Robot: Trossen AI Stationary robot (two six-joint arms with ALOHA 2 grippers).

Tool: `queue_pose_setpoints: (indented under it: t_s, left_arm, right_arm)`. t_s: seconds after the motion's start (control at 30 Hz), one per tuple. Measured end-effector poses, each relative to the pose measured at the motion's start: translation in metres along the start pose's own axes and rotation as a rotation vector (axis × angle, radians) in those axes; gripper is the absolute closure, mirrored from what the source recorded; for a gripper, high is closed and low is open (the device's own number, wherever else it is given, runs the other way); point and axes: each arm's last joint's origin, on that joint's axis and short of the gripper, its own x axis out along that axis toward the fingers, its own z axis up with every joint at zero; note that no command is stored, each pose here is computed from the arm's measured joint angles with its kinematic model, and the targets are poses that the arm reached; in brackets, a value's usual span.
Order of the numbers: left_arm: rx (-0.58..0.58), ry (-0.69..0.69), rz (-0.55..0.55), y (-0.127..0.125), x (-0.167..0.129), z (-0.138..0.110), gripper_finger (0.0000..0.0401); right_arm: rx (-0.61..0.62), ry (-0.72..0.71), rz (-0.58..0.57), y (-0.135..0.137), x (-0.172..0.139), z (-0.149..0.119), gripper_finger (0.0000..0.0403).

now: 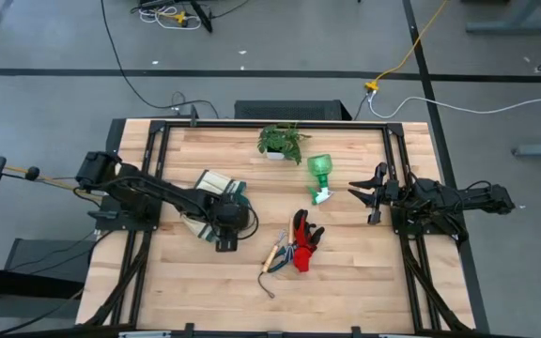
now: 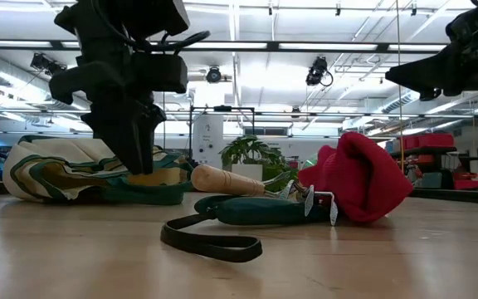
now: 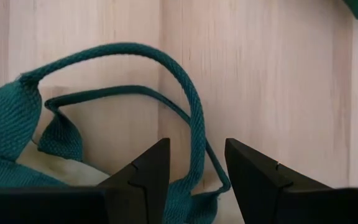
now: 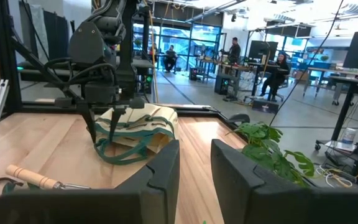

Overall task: Pick & Place Garden tools in Gardening bag
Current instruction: Prepare the white gardening bag

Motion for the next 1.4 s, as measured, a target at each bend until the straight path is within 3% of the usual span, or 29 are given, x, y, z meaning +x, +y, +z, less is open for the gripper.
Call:
queue_pose_setpoints:
  t_s: [0.3,0.63,1.03,1.4]
  left_arm:
    - [-0.002,-0.013,-0.002,0.000,0.000,0.001,0.0240]
    - [-0.014,0.057,-0.014,-0.003,0.025,-0.002,0.0240]
    - [-0.016,0.051,0.003,-0.002,0.025,-0.002,0.0242]
    - [-0.015,0.048,0.005,-0.002,0.025,-0.001,0.0301]
  right_arm:
    - [0.000,-0.001,0.000,0.000,0.000,0.000,0.0309]
    - [0.001,-0.001,0.000,0.000,0.000,0.000,0.0309]
    - [0.001,-0.001,0.000,0.000,0.000,0.000,0.0309]
    - [0.001,-0.001,0.000,0.000,0.000,0.000,0.0309]
